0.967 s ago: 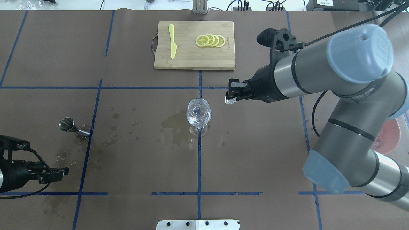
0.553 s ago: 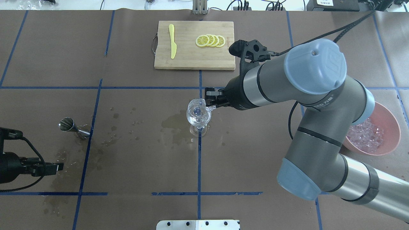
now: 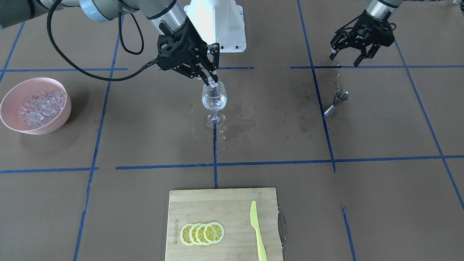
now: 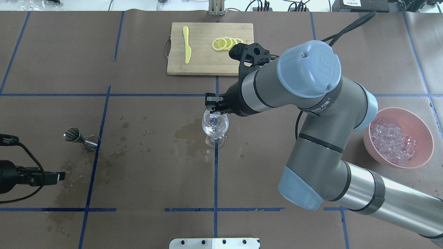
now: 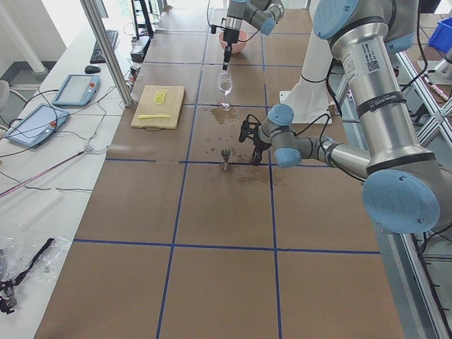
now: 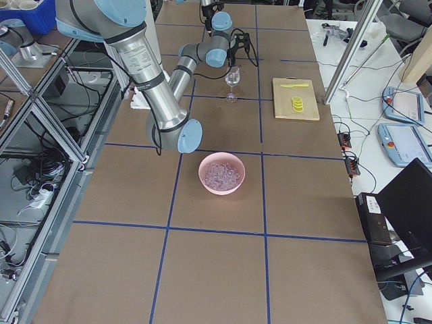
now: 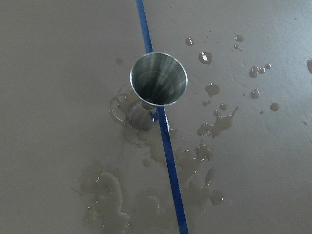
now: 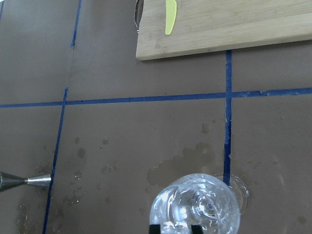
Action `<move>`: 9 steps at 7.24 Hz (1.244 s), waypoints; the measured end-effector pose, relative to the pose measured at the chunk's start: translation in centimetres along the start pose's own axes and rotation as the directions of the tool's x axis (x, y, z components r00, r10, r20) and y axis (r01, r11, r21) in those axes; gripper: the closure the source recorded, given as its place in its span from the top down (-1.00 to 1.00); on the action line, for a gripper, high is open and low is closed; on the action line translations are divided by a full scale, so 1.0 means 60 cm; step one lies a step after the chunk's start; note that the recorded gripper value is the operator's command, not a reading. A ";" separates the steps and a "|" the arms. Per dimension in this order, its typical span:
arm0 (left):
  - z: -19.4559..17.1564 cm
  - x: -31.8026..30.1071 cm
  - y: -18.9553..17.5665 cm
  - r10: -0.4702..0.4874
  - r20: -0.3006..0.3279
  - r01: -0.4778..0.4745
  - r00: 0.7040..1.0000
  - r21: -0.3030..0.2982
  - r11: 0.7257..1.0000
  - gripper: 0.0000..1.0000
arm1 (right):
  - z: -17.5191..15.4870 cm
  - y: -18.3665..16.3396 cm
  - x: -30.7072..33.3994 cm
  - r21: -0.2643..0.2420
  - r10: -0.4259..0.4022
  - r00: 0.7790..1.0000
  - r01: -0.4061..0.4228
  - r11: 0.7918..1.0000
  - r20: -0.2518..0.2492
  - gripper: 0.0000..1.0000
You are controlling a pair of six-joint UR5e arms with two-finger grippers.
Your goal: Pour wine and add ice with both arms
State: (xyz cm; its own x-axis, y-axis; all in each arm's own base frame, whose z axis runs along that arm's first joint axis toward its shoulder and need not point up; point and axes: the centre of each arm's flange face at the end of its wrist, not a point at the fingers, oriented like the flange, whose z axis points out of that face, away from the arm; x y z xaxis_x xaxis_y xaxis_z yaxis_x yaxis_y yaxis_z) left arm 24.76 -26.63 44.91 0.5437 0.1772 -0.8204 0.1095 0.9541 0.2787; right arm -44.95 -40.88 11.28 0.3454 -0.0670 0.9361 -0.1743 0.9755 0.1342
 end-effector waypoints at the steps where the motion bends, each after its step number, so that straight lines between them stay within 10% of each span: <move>1: -0.002 -0.001 -0.003 -0.002 0.001 0.002 1.000 0.004 1.000 1.00 | 0.002 -0.001 -0.001 -0.001 0.000 1.000 0.000 1.000 -0.001 1.00; 9: -0.035 0.028 -0.039 -0.051 0.056 0.058 0.997 -0.127 0.990 1.00 | -0.033 -0.046 0.036 0.024 0.013 0.996 -0.011 1.000 -0.087 1.00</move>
State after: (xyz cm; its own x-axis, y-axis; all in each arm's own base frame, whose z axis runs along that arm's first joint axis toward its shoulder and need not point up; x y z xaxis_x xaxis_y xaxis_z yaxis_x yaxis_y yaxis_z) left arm 23.65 -28.08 41.85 0.5833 0.1141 -0.8042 0.0341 0.9858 0.1645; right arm -41.91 -43.29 12.27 0.4222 -0.0356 0.9058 -0.2001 0.9709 0.1314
